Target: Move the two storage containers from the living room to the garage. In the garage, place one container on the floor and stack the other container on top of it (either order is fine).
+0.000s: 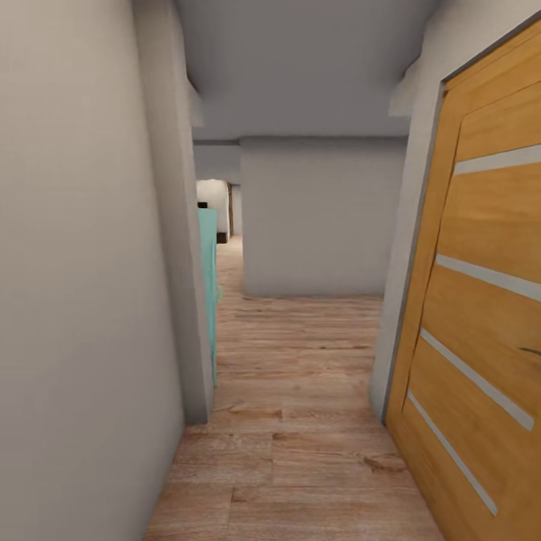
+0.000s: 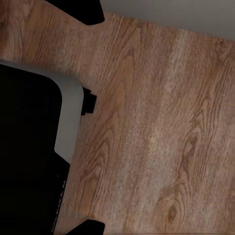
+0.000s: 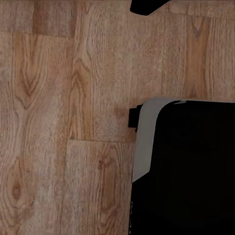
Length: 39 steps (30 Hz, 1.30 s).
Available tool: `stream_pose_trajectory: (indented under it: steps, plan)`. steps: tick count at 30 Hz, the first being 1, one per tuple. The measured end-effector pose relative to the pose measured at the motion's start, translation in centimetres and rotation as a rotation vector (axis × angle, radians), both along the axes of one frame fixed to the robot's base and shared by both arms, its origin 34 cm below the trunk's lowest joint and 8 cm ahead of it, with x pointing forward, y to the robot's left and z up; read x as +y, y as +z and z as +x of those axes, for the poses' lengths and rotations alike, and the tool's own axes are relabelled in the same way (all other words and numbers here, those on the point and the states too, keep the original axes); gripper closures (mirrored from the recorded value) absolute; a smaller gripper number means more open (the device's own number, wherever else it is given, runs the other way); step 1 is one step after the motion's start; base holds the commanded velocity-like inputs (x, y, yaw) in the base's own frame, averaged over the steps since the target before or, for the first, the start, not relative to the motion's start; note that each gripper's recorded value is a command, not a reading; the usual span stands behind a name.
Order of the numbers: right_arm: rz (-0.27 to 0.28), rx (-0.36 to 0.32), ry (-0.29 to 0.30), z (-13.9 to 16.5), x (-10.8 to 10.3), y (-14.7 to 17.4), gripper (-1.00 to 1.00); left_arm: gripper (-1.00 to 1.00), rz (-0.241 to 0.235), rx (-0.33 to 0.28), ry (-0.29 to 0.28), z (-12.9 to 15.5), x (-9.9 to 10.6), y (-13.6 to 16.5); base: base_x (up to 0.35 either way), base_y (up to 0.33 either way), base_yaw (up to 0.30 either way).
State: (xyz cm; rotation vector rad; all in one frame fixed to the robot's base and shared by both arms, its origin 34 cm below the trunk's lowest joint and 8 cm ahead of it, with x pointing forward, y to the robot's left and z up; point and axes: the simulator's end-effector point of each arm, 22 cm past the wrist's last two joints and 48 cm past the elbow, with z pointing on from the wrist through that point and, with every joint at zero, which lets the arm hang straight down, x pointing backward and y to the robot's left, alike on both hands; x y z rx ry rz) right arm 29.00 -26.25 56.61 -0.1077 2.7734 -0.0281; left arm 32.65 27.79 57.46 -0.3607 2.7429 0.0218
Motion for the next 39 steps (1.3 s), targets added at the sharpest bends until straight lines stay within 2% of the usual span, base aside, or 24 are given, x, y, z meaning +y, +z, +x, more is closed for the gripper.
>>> stream_pose_trajectory:
  steps: [20, 39]
  plan:
    - [-0.001, 0.001, -0.003, -0.03, -0.06, -0.01, -1.0, -1.0, -0.005, 0.0, 0.018, -0.02, 0.05, 0.0, 0.321, -0.005, 0.0]
    - [-0.001, 0.001, -0.001, -0.03, -0.06, -0.01, -1.0, -1.0, -0.003, -0.001, 0.019, -0.01, 0.17, 0.0, 0.301, -0.179, 0.0]
